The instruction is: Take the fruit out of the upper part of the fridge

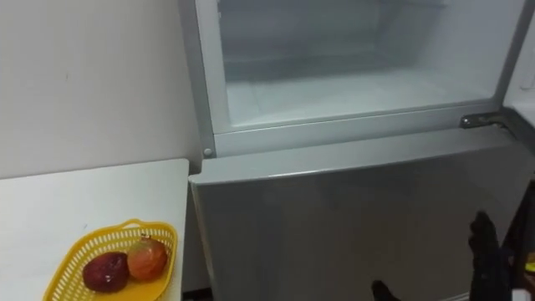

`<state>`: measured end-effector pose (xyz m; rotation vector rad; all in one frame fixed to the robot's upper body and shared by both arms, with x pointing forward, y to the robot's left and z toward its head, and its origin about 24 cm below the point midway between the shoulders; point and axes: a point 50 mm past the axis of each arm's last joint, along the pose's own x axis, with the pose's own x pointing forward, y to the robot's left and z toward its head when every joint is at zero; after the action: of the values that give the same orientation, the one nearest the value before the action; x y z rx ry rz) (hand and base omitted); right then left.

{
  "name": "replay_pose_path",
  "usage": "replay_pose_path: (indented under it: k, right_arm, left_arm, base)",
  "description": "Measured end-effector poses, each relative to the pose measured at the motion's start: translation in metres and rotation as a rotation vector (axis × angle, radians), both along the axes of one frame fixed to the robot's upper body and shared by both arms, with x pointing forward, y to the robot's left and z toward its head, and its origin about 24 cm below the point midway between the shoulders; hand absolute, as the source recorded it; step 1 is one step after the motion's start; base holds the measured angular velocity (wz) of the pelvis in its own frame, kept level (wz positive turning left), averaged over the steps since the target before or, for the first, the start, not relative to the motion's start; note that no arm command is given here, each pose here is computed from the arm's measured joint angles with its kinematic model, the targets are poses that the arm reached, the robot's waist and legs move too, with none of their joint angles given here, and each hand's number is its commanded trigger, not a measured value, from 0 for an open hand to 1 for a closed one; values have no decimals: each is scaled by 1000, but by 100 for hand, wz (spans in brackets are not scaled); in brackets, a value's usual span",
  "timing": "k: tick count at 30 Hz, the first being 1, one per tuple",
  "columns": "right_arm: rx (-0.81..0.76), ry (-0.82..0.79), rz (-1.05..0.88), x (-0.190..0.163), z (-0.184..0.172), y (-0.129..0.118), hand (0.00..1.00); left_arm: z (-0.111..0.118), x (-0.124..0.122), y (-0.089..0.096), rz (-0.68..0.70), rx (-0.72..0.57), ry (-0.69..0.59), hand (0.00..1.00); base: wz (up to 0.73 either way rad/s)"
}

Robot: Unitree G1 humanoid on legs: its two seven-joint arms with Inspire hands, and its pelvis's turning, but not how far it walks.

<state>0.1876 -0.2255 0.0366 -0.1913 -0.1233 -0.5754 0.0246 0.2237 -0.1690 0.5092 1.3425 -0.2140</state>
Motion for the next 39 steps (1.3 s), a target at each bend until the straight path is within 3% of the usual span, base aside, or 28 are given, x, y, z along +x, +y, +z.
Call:
replay_pose_path:
  k: [4, 15, 31, 39]
  right_arm:
    - [19, 44, -42, -5, -12, -3, 0]
    - [-10, 533, -142, -53, -105, -20, 0]
    - [58, 837, -212, -103, -153, -23, 0]
    - [191, 1097, -250, -146, -179, -26, 0]
  left_arm:
    - [0, 3, 0, -2, -1, -6, 0]
    - [-1, -3, -3, 32, 19, -10, 0]
    - [1, -16, 0, 70, 50, -5, 0]
    - [2, -23, 4, 131, 58, 8, 0]
  base:
    - [-7]
    - [-1]
    - [5]
    - [1]
